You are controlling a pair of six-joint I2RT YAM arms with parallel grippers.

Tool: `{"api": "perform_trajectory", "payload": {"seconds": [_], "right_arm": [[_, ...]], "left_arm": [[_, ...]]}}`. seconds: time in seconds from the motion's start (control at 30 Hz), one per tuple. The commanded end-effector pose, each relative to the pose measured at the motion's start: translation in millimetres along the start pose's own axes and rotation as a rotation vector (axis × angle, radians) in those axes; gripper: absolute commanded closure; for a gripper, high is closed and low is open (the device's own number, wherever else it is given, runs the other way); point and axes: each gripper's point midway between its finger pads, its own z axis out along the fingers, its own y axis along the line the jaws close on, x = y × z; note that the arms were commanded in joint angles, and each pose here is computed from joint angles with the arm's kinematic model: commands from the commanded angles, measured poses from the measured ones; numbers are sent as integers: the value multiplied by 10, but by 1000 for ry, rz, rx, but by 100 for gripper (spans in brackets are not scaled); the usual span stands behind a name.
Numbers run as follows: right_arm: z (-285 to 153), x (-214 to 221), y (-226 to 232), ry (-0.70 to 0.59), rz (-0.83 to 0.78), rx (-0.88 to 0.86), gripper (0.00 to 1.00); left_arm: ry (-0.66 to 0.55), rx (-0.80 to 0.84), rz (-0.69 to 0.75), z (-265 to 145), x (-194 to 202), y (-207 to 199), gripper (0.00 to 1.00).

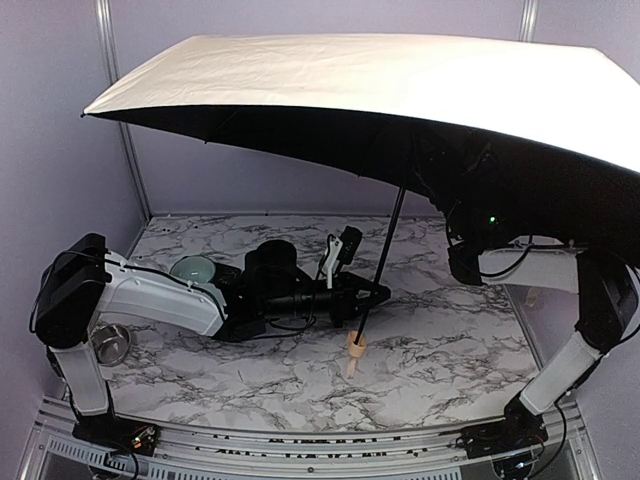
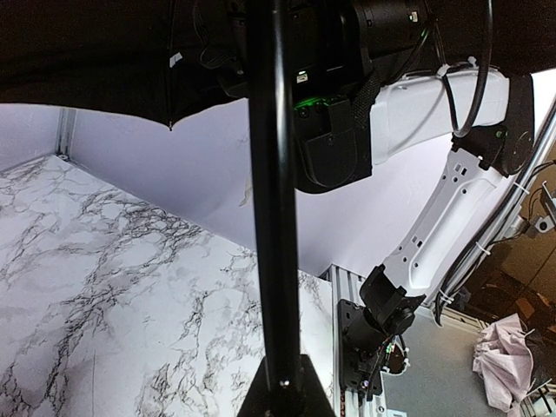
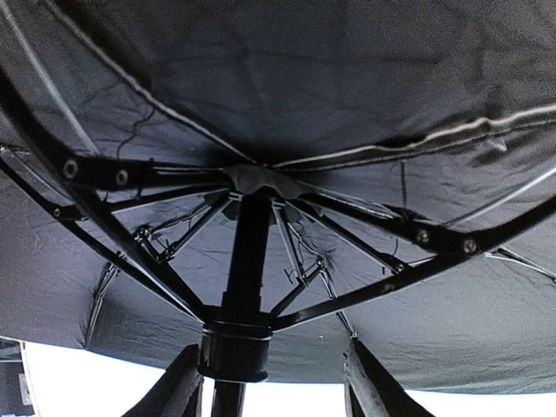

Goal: Put away the umbrella

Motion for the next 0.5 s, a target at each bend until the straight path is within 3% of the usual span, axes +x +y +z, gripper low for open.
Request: {"api": "perform_trajectory", "payload": {"seconds": [0.0, 0.23, 0.37, 0.47], "right_arm": [[71, -183, 165, -54, -45, -60, 48], [19, -221, 157, -83, -42, -48, 74], [8, -244, 144, -94, -47, -39, 99], [5, -236, 126, -89, -44, -34, 100]], "left_arm": [[-110, 56, 75, -2, -322, -178, 100], [-107, 58, 75, 0, -308, -183, 100], [-102, 59, 73, 1, -281, -186, 100], [-103, 58, 72, -6, -282, -190, 100]]}}
